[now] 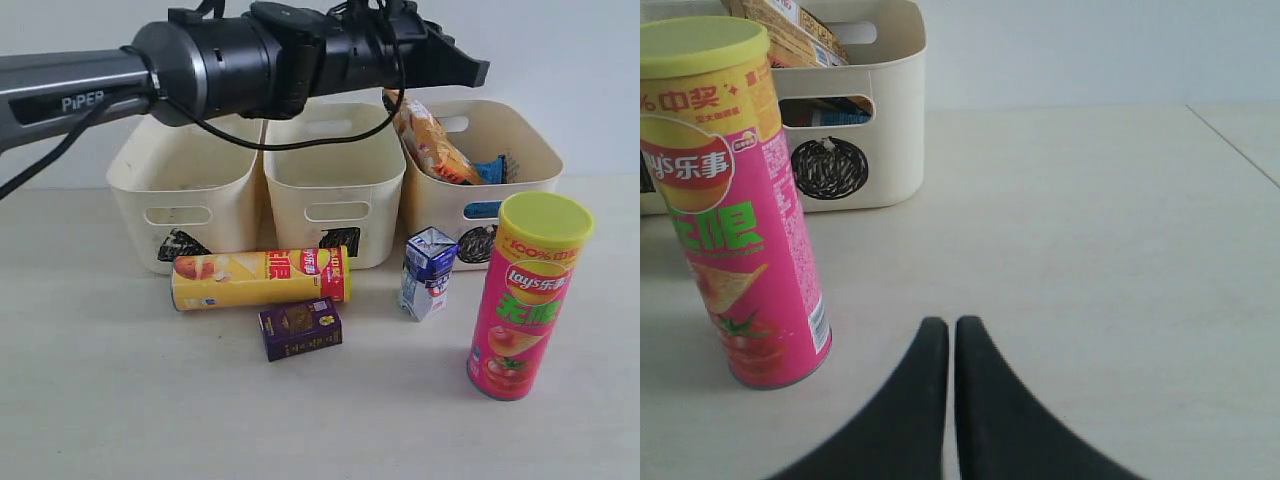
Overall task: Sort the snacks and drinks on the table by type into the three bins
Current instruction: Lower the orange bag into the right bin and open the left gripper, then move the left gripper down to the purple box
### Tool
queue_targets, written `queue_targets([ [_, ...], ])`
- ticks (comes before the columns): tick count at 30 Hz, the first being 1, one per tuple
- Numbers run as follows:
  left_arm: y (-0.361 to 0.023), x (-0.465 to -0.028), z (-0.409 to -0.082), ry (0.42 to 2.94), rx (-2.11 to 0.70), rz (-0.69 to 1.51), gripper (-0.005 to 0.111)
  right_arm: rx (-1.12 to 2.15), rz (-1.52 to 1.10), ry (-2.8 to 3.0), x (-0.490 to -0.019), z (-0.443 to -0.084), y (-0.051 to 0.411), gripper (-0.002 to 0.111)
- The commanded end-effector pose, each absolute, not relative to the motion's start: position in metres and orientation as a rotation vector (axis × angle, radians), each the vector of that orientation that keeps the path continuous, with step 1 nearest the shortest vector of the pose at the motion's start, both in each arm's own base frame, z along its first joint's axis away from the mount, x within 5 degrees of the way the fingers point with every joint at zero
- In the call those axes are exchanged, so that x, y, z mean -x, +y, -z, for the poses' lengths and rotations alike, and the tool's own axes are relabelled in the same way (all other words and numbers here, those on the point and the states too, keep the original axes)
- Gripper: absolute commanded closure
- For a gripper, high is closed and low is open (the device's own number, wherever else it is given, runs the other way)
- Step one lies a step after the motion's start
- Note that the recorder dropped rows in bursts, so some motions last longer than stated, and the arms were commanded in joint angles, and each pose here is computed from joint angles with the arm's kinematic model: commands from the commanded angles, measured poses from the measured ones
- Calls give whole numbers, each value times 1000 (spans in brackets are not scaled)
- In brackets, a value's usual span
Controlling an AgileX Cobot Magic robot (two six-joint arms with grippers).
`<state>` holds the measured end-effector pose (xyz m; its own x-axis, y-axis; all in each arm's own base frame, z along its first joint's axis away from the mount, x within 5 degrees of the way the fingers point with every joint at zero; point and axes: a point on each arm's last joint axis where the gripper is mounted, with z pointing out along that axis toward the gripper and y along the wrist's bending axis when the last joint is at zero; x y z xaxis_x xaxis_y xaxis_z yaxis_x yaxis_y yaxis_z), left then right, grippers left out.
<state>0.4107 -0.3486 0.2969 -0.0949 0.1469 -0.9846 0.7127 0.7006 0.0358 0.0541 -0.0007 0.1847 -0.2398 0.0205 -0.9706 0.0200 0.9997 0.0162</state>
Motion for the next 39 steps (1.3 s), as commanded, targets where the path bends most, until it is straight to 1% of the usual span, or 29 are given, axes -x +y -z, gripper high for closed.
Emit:
queue_targets([
  [1,-351,-386,-309,1594,-893,602,102,-26,2,1805,-54,-184,-1,108],
  [5,-346,-369,-316,1638,-1078,612,102,-26,2,1805,-54,-184,-1,108],
  [9,-329,-346,-321,1818,-1300,560,102,-26,2,1805,-54,-184,-1,108],
  [14,-315,-325,-331,1895,-1491,547,102,-26,2,1805,-54,-184,-1,108],
  [20,-298,-313,-340,1998,-1547,476,102,-26,2,1805,-54,-184,-1,108],
  [28,-276,-287,-325,2122,-1641,466,102,-26,2,1805,-54,-184,-1,108],
  [33,-259,-270,-321,2112,-1649,426,102,-26,2,1805,-54,-184,-1,108],
  [39,-247,-256,-298,2154,-1768,423,102,-26,2,1805,-54,-184,-1,108],
])
